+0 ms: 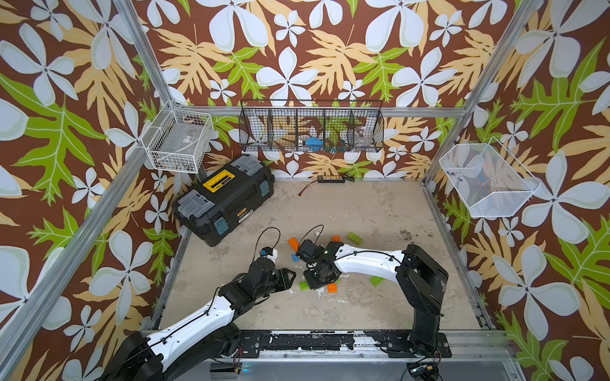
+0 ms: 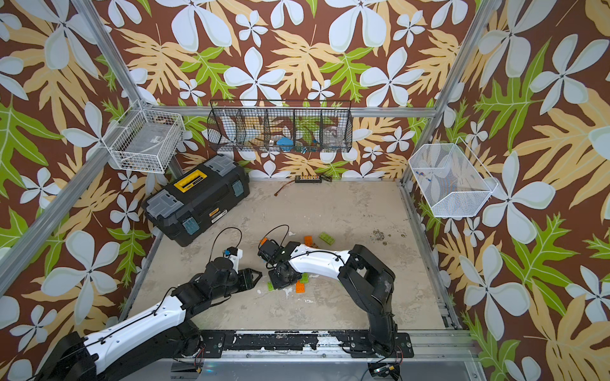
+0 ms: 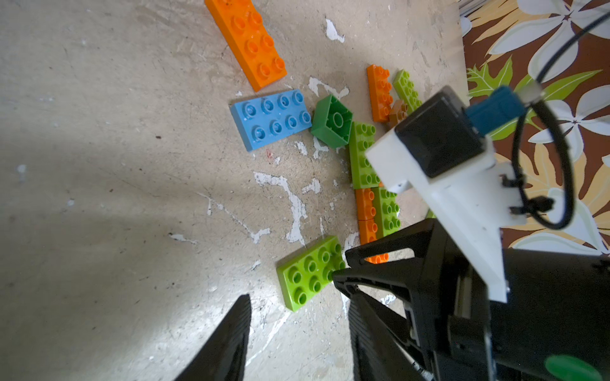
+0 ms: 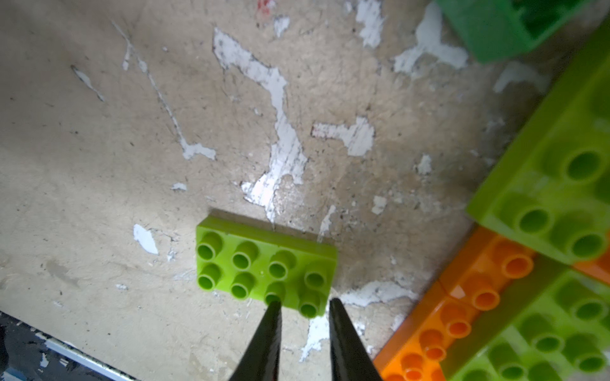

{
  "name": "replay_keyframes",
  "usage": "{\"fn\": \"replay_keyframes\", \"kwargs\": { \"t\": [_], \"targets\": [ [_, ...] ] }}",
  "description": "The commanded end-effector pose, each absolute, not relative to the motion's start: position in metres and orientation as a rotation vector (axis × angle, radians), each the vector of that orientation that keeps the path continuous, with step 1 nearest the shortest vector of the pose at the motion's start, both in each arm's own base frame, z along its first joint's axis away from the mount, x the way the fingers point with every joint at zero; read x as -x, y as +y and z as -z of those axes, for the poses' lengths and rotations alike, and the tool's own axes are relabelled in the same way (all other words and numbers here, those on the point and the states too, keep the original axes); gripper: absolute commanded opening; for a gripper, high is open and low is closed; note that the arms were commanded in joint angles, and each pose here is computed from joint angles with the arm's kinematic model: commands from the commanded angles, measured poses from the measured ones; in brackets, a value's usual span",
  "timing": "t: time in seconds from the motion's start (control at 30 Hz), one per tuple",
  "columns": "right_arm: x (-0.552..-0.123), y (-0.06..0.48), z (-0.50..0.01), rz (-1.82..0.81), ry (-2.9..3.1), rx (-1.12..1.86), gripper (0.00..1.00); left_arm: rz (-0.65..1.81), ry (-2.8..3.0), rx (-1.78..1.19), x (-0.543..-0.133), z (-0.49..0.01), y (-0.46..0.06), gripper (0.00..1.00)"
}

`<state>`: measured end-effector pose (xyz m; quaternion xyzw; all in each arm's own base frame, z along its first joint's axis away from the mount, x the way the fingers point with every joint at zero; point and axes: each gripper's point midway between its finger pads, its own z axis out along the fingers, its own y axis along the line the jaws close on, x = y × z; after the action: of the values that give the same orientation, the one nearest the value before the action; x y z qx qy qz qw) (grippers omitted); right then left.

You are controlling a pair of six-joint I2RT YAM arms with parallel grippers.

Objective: Assemble a small pinwheel with lego
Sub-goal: Pick up the lego brick from the center of the board.

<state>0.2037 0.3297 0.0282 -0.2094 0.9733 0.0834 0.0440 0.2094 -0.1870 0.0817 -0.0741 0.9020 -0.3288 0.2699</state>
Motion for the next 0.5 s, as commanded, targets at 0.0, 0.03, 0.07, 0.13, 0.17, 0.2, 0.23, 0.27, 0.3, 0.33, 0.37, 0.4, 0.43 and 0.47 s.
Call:
{"fn": "replay_keyframes", "kwargs": {
  "t": [0.0,0.03,0.07,0.13,0.17,0.2,0.23,0.27,0.3,0.33,0.37,0.4,0.43,0.47],
  "targets": [
    [-0.207,0.321,-0.023,-0.171,2.983,0.614,0.25,0.875,2.42,0.195,-0.212,-0.084,-0.186,0.51],
    [-0.207,0.32,-0.023,-0.162,2.984,0.611,0.24,0.874,2.421,0.192,-0.212,-0.083,-0.186,0.51],
    [-0.208,0.32,-0.022,-0.152,2.984,0.61,0.23,0.876,2.42,0.192,-0.212,-0.083,-0.186,0.51],
    [-0.208,0.318,-0.02,-0.129,2.99,0.606,0.21,0.875,2.421,0.188,-0.212,-0.084,-0.187,0.51],
    [-0.208,0.317,-0.019,-0.122,2.994,0.604,0.21,0.874,2.422,0.186,-0.212,-0.084,-0.187,0.51],
    [-0.208,0.316,-0.018,-0.114,2.997,0.601,0.2,0.874,2.422,0.187,-0.212,-0.084,-0.187,0.51],
    [-0.207,0.316,-0.017,-0.11,3.001,0.6,0.19,0.873,2.422,0.184,-0.212,-0.083,-0.187,0.51],
    [-0.207,0.315,-0.017,-0.107,3.003,0.6,0.19,0.872,2.422,0.184,-0.212,-0.084,-0.187,0.51],
    [-0.207,0.314,-0.018,-0.105,3.003,0.598,0.18,0.871,2.424,0.183,-0.212,-0.083,-0.187,0.51],
    [-0.206,0.314,-0.018,-0.104,3.004,0.594,0.18,0.871,2.424,0.182,-0.212,-0.083,-0.187,0.51],
    [-0.206,0.313,-0.019,-0.103,3.003,0.593,0.18,0.872,2.424,0.181,-0.212,-0.083,-0.187,0.51],
    [-0.206,0.312,-0.02,-0.101,3.002,0.592,0.18,0.872,2.422,0.18,-0.213,-0.083,-0.187,0.51],
    [-0.206,0.311,-0.02,-0.098,3.004,0.591,0.18,0.873,2.424,0.181,-0.213,-0.083,-0.187,0.51],
    [-0.205,0.31,-0.019,-0.092,3.006,0.593,0.18,0.873,2.424,0.18,-0.213,-0.083,-0.187,0.51]
  ]
}}
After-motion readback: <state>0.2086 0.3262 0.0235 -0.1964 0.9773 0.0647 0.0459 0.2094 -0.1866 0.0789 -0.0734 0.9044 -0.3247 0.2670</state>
